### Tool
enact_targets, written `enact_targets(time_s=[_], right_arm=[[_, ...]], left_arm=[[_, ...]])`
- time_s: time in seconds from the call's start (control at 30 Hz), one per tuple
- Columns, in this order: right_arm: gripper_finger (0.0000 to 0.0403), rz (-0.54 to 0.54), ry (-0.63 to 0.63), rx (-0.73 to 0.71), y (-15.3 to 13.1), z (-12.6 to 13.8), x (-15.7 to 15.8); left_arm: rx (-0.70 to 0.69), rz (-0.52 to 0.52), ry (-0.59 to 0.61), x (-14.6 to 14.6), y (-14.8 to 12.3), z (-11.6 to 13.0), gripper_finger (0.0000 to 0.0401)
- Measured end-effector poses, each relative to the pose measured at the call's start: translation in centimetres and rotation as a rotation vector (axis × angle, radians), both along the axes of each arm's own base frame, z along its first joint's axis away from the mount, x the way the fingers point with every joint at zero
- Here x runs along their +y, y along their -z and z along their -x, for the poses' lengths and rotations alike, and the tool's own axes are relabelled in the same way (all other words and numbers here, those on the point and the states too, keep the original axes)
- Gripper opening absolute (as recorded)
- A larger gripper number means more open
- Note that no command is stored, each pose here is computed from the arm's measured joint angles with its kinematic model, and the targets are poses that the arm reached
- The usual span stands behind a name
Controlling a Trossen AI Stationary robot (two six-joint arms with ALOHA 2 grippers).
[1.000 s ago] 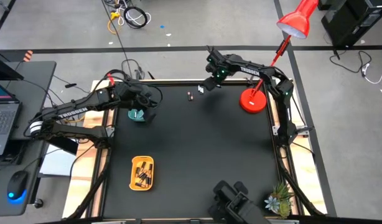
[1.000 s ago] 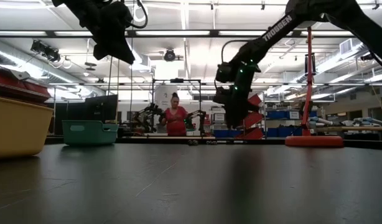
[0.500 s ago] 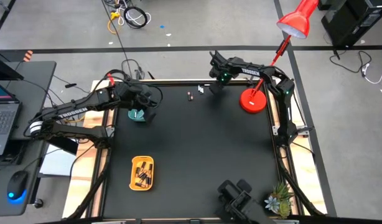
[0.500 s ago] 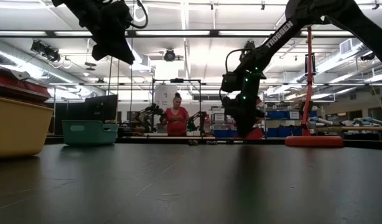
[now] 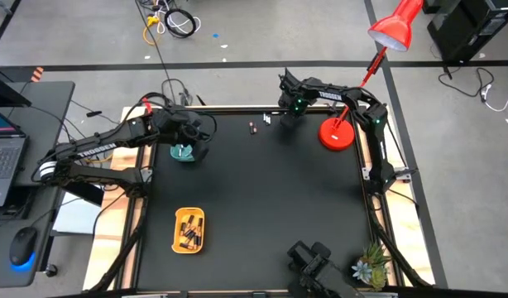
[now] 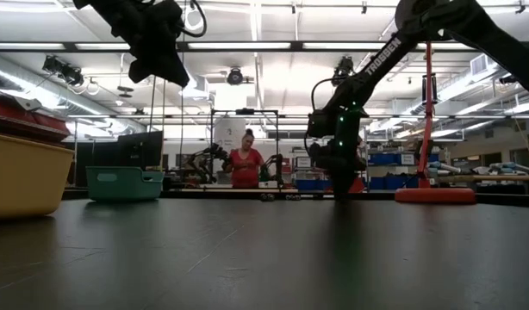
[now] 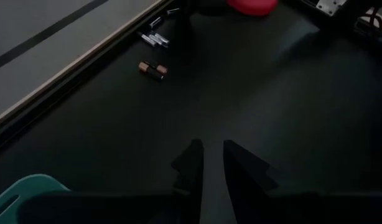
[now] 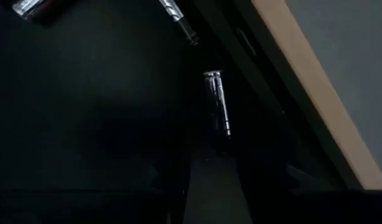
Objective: Sort batteries
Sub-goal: Put the white battery into the blue bin
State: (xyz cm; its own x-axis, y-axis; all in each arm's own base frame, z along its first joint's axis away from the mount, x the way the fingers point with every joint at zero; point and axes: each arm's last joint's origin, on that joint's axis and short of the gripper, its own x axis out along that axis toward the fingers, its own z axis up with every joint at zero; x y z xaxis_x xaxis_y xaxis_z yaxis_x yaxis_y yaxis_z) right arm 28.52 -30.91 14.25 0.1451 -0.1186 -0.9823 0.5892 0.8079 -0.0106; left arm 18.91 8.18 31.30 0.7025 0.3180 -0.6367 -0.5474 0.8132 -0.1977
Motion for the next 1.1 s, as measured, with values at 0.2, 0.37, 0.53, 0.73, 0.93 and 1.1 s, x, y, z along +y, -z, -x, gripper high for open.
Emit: enact_targets(time_s=[0.2,0.37,0.53,0.73,0.93,1.1], right_arm=[[0.0104,0.010,-0.074,0.021,0.3,-0.7,0.7],[0.0020,0.007,-0.144,0.038,0.3,-1.0,1.1],[0.0020,-0.012,-0.170,0.031,0.3,-1.3,1.6],[0.0020,-0.123,-0.224,-0.002,-0.4,-2.4,3.0],[0.0020,-0.166,-0.298,-0.052,-1.1,-4.3,4.6],[0.0020,-0.175,-0.334,-0.062,-1.2,-5.2,5.8]], left_arm=[[-0.018,0.026,-0.027,0.0,0.0,0.0,0.0069],[-0.027,0.029,-0.035,0.0,-0.1,-0.1,0.0069],[-0.027,0.030,-0.035,0.0,-0.1,-0.1,0.0069],[-0.028,0.032,-0.037,0.0,-0.1,-0.1,0.0069],[-0.008,0.034,-0.033,0.3,0.4,-0.6,0.0069],[-0.011,0.044,-0.024,0.6,0.8,-1.5,0.0069]])
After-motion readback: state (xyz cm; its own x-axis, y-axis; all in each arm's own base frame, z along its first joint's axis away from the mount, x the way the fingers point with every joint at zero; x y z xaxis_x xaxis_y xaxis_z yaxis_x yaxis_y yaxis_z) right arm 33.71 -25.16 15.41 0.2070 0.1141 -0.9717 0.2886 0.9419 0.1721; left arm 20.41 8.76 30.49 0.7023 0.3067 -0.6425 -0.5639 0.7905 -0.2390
